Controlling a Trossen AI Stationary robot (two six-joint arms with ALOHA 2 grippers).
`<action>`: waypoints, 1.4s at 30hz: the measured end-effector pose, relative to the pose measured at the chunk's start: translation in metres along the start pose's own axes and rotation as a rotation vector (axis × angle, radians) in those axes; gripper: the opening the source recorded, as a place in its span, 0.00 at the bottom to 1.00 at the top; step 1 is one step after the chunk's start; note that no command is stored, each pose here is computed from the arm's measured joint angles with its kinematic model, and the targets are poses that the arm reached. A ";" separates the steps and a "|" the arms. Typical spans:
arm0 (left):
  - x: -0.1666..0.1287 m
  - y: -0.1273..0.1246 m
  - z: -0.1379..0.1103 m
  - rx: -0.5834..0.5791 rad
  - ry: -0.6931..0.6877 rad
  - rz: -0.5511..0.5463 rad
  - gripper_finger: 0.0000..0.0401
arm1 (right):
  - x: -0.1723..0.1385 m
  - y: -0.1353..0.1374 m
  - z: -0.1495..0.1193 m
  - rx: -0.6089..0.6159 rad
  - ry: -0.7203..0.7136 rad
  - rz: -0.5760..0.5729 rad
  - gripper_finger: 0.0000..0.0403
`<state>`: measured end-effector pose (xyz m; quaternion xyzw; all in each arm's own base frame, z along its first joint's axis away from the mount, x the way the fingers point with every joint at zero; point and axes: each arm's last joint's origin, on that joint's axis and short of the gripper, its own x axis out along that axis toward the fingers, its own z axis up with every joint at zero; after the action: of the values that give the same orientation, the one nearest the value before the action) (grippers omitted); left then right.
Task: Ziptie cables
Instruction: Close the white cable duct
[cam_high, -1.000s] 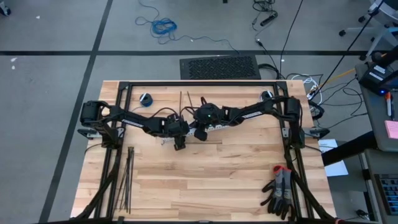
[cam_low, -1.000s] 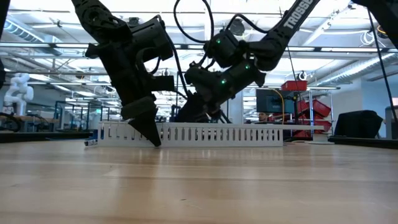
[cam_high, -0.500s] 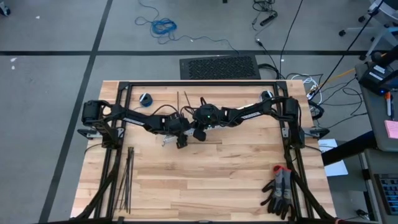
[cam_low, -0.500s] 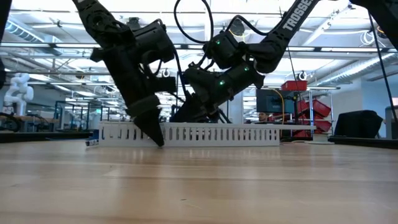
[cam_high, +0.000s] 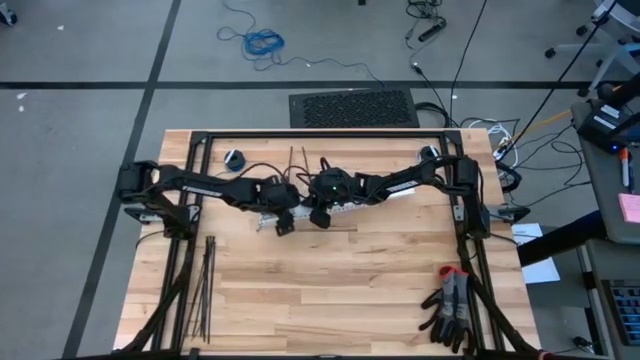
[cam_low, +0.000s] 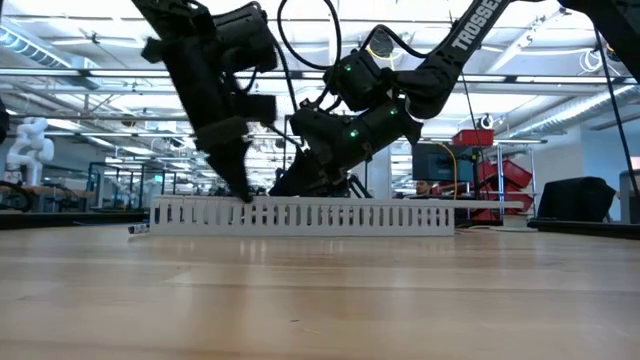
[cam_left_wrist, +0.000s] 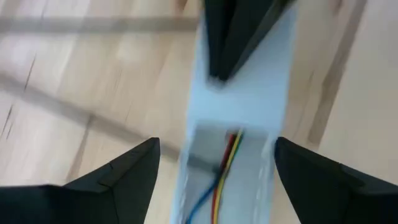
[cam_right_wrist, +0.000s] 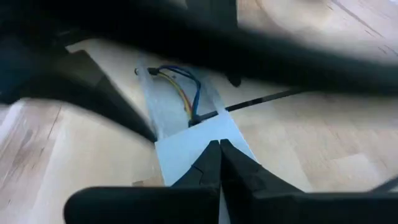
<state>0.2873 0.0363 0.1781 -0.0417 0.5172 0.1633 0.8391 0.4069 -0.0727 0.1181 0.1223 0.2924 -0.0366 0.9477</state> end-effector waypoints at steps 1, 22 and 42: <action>-0.002 0.000 -0.003 -0.007 0.025 0.007 0.77 | 0.000 0.000 0.000 -0.003 0.001 0.001 0.00; 0.021 -0.006 -0.045 0.043 0.033 0.041 0.62 | 0.000 0.000 -0.001 -0.002 0.007 0.004 0.00; 0.022 -0.007 -0.038 0.063 -0.048 0.029 0.56 | 0.006 0.010 0.016 -0.047 -0.107 0.035 0.00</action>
<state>0.2666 0.0254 0.1402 -0.0039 0.5023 0.1598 0.8498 0.4221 -0.0676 0.1293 0.1032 0.2401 -0.0196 0.9651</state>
